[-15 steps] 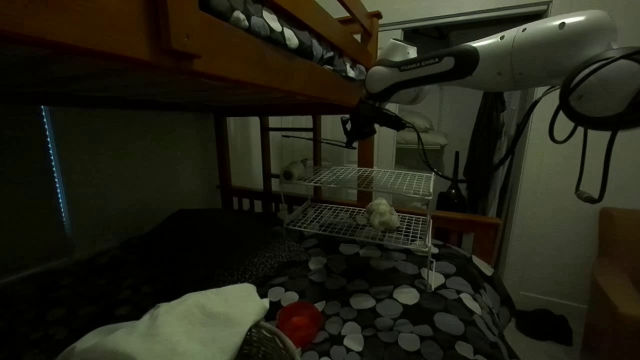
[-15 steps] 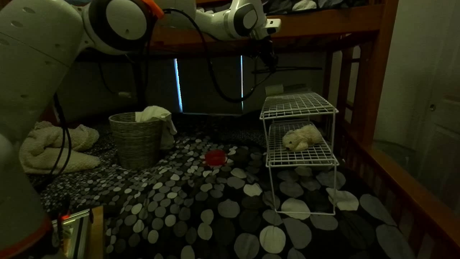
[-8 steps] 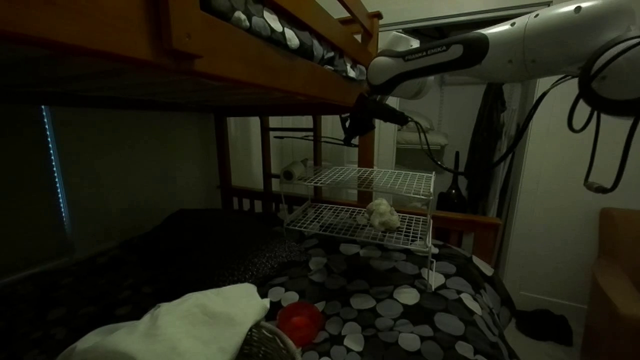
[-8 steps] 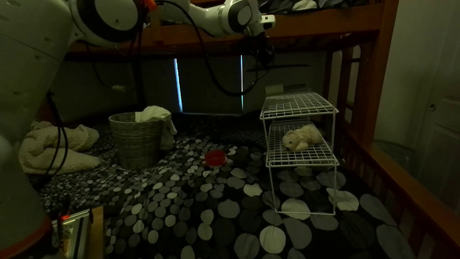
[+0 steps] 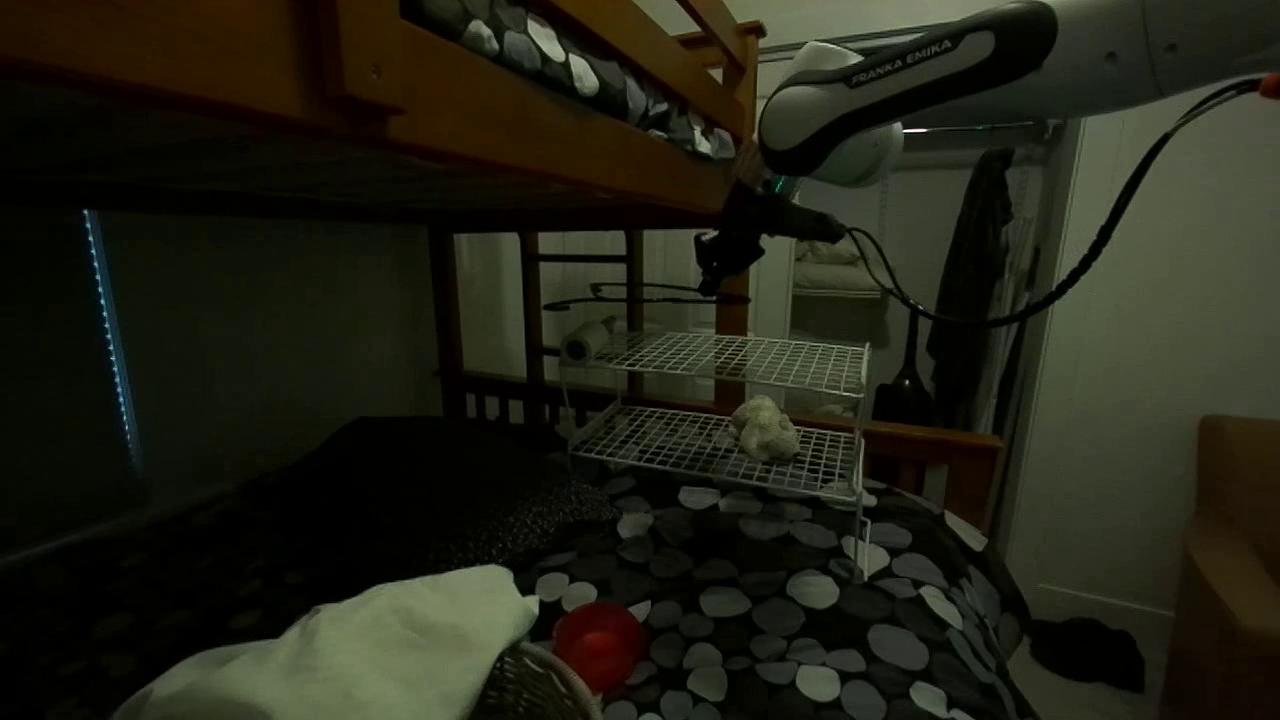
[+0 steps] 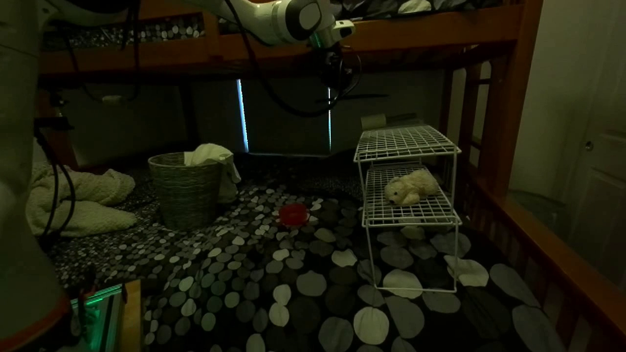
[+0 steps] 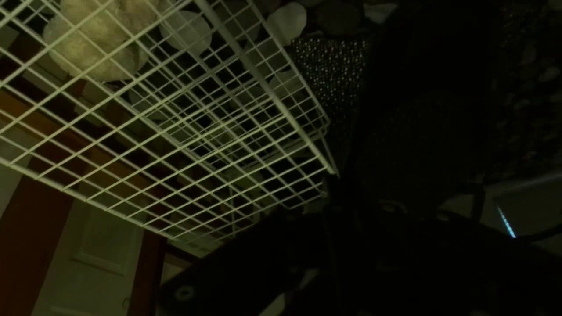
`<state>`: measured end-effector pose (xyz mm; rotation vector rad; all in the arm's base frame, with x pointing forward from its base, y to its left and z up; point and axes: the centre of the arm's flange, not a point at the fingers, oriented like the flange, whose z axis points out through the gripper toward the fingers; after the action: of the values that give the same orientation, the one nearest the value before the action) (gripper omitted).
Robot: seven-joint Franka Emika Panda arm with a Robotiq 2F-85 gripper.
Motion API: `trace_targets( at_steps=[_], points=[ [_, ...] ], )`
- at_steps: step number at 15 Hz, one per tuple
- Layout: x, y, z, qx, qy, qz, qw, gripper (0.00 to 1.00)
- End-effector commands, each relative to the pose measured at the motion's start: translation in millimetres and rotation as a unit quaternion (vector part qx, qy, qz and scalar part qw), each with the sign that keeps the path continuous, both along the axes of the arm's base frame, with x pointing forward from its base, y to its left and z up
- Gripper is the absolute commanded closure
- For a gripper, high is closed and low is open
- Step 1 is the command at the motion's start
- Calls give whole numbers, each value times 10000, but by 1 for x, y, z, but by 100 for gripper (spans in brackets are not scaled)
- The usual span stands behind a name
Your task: Pick up the black coat hanger and put it on the bed
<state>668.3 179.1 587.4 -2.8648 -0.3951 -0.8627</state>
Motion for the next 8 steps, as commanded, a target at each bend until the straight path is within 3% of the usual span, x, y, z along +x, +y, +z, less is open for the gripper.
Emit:
trace_targets(
  at_steps=[1,5,6,8],
  points=[
    [-51,9,-44,-99,169,654,9977,98],
    [-77,34,-70,-371,369,1061,9930,98],
    [-81,35,-78,-391,590,1102,9914,98],
    [-78,29,-116,-8,1272,1075,9860,98]
  ],
)
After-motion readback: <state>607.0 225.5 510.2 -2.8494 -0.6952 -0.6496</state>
